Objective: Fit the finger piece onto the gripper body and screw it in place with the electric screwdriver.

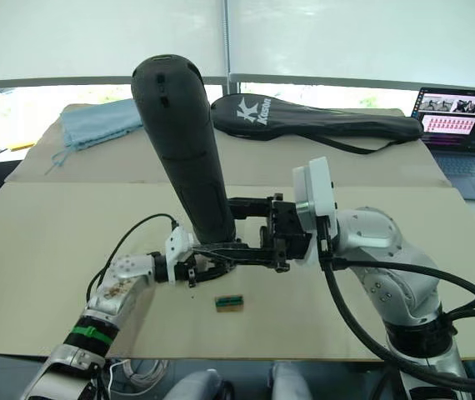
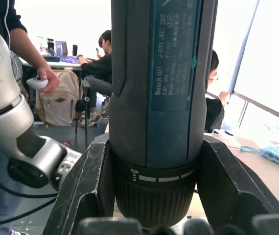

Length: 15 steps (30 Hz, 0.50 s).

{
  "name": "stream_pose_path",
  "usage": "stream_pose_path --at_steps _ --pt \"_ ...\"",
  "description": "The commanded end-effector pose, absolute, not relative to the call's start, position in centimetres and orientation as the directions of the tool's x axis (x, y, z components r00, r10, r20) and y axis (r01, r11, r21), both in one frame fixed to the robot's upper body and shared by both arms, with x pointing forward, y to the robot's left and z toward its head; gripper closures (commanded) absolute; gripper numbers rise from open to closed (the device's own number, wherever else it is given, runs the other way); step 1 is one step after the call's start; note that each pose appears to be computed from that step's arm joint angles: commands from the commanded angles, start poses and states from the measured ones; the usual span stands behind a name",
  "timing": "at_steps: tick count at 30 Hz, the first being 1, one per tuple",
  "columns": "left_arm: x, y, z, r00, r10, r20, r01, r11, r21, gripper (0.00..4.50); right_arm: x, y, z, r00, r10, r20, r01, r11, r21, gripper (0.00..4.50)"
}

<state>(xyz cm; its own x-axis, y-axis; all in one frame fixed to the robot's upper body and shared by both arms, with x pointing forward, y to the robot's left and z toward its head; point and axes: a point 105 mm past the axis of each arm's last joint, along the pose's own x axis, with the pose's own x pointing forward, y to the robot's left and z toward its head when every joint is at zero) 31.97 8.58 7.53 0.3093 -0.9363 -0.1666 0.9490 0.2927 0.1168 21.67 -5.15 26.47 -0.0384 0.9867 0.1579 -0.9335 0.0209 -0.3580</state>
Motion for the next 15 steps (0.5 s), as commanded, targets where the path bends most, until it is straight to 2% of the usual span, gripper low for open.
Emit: stream_pose_path --at_steps 1,7,11,15 --pt "31.3 8.2 6.7 0.205 -0.958 -0.200 0.977 0.187 0.104 2.19 20.6 -5.6 27.6 -0.057 0.982 0.179 -0.915 0.020 -0.402 2.58" --pt "31.6 7.8 5.7 0.141 -0.957 -0.254 0.988 0.119 0.100 2.19 20.6 -5.7 27.6 -0.053 0.984 0.171 -0.918 0.019 -0.397 2.58" --pt "32.6 8.2 5.4 0.203 -0.942 -0.268 0.977 0.175 0.123 2.19 20.6 -5.7 27.6 -0.049 0.985 0.167 -0.918 0.022 -0.396 2.58" --pt "32.4 8.3 5.4 0.203 -0.949 -0.240 0.977 0.180 0.116 2.19 20.6 -5.8 27.7 -0.044 0.985 0.166 -0.918 0.026 -0.396 2.58"
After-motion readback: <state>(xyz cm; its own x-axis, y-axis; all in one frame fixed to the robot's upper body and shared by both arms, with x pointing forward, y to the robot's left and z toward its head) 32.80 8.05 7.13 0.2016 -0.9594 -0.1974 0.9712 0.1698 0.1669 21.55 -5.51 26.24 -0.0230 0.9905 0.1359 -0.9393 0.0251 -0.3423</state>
